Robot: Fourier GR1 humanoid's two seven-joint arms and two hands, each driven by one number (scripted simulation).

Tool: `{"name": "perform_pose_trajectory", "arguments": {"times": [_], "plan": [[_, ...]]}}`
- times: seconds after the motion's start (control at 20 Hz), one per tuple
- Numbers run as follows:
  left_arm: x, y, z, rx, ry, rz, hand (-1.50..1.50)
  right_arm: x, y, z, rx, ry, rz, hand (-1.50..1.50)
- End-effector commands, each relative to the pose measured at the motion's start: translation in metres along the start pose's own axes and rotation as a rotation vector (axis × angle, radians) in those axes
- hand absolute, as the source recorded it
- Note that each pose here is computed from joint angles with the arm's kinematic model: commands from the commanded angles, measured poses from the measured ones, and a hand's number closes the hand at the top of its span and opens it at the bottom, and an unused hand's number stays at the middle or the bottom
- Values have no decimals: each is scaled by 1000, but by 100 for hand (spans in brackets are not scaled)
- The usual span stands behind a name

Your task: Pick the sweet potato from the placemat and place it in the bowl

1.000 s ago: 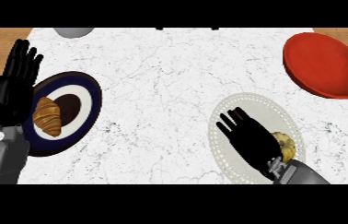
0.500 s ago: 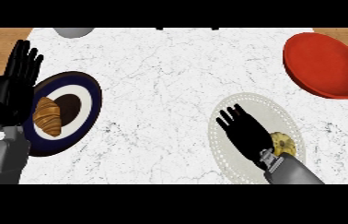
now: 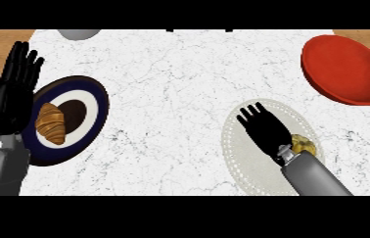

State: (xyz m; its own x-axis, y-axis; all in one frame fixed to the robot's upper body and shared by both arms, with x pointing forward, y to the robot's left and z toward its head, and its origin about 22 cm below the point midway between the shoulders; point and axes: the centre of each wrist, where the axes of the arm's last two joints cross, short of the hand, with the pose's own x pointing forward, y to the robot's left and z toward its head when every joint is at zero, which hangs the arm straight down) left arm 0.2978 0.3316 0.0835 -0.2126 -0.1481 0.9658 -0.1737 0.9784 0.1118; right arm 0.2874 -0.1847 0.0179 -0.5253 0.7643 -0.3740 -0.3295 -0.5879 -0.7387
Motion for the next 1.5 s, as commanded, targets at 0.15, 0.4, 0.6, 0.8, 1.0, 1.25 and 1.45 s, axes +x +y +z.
{"name": "perform_pose_trajectory", "arguments": {"times": [0.15, 0.4, 0.6, 0.8, 1.0, 1.25, 1.45], "plan": [[1, 11, -5, 2, -1, -6, 0, -4, 27, -9, -1, 15, 32, -150], [-9, -1, 9, 2, -1, 0, 0, -6, 19, -10, -101, -75, 34, 150], [-7, -14, 3, -6, 10, 16, 0, -10, 16, -13, -137, -87, 60, 150], [-9, 15, 17, 68, 23, -15, 0, -160, 73, 50, -147, 189, -210, 150], [-5, 20, 15, 112, 6, -15, 0, -213, 110, 89, -92, 359, -424, 150], [-2, 19, 14, 93, 1, -3, 0, -280, 133, 156, -184, 472, -617, 150], [-3, 15, 16, 75, -8, 3, 0, -317, 143, 213, -296, 577, -656, 150]]}}
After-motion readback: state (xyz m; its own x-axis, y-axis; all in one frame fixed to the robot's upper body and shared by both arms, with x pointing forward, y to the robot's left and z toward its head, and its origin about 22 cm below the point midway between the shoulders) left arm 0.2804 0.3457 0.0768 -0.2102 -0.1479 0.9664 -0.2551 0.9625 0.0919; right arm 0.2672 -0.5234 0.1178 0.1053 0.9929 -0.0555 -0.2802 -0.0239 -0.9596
